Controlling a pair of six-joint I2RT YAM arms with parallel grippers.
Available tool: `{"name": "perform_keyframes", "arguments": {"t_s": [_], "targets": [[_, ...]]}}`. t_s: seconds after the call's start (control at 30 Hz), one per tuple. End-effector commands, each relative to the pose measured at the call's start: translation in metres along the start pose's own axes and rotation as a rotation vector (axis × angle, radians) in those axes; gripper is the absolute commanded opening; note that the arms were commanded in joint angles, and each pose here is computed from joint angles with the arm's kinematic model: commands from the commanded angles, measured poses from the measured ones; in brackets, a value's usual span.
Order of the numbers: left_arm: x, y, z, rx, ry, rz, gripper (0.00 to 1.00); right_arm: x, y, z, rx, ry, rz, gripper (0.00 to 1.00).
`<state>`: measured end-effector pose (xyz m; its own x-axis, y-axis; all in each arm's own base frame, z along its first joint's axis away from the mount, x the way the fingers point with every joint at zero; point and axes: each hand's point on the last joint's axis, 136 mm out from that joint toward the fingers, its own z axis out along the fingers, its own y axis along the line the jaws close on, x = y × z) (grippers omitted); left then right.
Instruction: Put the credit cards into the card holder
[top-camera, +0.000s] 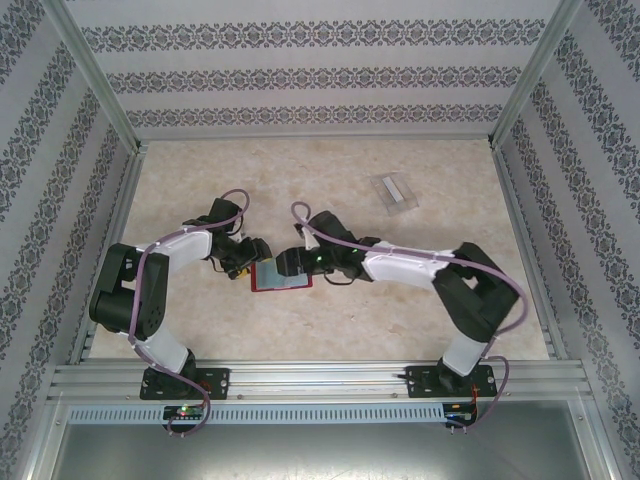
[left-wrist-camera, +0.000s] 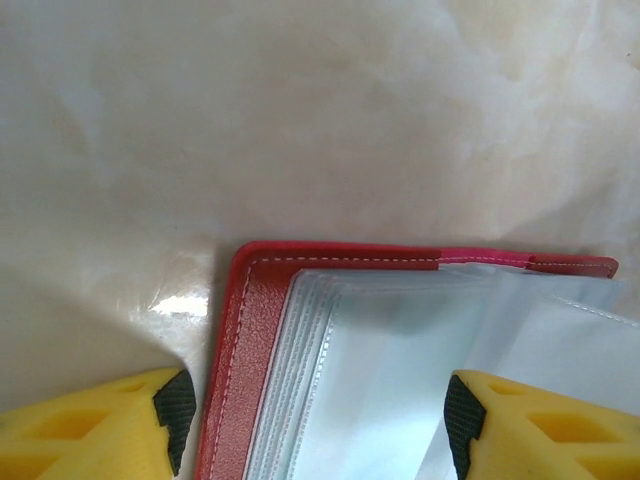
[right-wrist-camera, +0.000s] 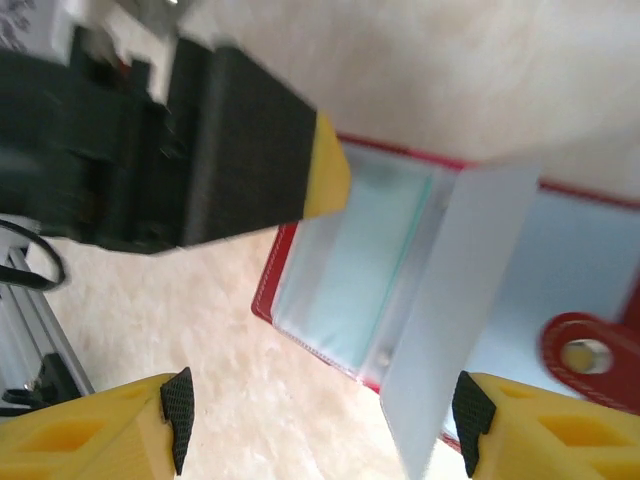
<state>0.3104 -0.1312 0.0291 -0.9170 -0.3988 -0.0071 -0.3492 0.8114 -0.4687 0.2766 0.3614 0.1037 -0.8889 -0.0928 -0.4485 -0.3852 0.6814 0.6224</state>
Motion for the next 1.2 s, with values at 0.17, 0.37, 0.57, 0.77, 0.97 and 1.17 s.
{"name": "perform_keyframes", "arguments": {"t_s": [0.17,0.37,0.57,0.77,0.97,1.17], "targets": [[0.01,0.024,0.005,-0.1,0.014,0.014,0.69,-0.056,-0.066,-0.081,0.319,-0.19,-0.064,0.72],[0.01,0.024,-0.001,-0.108,0.0,0.026,0.69,-0.1,-0.137,-0.148,0.577,-0.236,-0.033,0.75],[0.012,0.025,-0.005,-0.113,-0.005,0.022,0.7,-0.121,-0.206,-0.218,0.968,-0.212,-0.074,0.92],[0.014,0.017,-0.009,-0.077,0.006,0.026,0.7,-0.143,-0.231,-0.209,1.002,-0.113,-0.154,0.98],[0.018,0.02,-0.024,-0.096,-0.031,0.051,0.76,-0.156,-0.261,-0.186,1.005,-0.052,-0.147,0.98],[0.02,0.025,-0.045,-0.117,-0.102,0.067,0.84,-0.162,-0.291,-0.168,1.075,0.012,-0.144,0.98]]}}
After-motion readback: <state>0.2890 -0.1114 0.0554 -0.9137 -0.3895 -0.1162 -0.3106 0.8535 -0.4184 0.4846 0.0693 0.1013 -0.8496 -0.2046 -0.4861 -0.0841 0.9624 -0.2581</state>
